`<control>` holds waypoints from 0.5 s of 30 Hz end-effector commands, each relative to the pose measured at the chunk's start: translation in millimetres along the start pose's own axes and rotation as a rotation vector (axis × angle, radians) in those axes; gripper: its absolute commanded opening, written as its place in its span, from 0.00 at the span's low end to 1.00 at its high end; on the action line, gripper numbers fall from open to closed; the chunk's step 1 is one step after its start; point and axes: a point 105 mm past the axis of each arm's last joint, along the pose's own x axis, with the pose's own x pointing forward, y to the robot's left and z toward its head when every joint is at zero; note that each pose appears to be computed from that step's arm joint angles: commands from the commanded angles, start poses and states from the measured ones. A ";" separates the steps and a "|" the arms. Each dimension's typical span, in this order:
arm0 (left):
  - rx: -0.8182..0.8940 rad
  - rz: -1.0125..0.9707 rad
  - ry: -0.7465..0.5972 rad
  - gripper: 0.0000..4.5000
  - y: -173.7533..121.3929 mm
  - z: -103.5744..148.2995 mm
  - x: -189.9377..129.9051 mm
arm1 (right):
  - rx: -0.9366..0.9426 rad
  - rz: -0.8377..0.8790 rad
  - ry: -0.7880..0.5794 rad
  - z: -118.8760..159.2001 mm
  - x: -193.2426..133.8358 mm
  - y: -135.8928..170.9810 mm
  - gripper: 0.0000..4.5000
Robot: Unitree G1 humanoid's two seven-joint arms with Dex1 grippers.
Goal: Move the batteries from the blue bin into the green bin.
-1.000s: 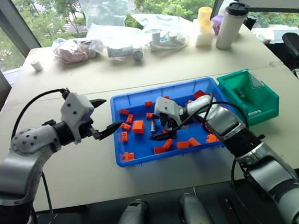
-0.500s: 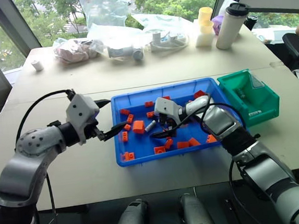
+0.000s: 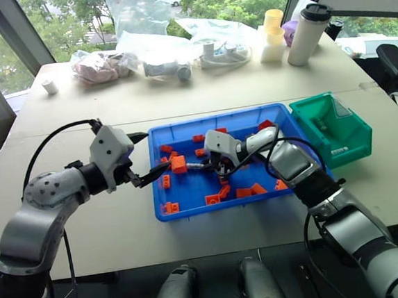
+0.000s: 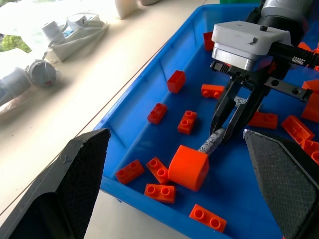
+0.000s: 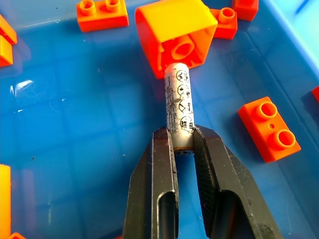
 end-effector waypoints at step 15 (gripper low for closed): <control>0.005 -0.066 -0.100 1.00 -6.9 8.2 27.1 | 0.107 -0.870 0.235 -33.8 -265.0 -79.7 0.00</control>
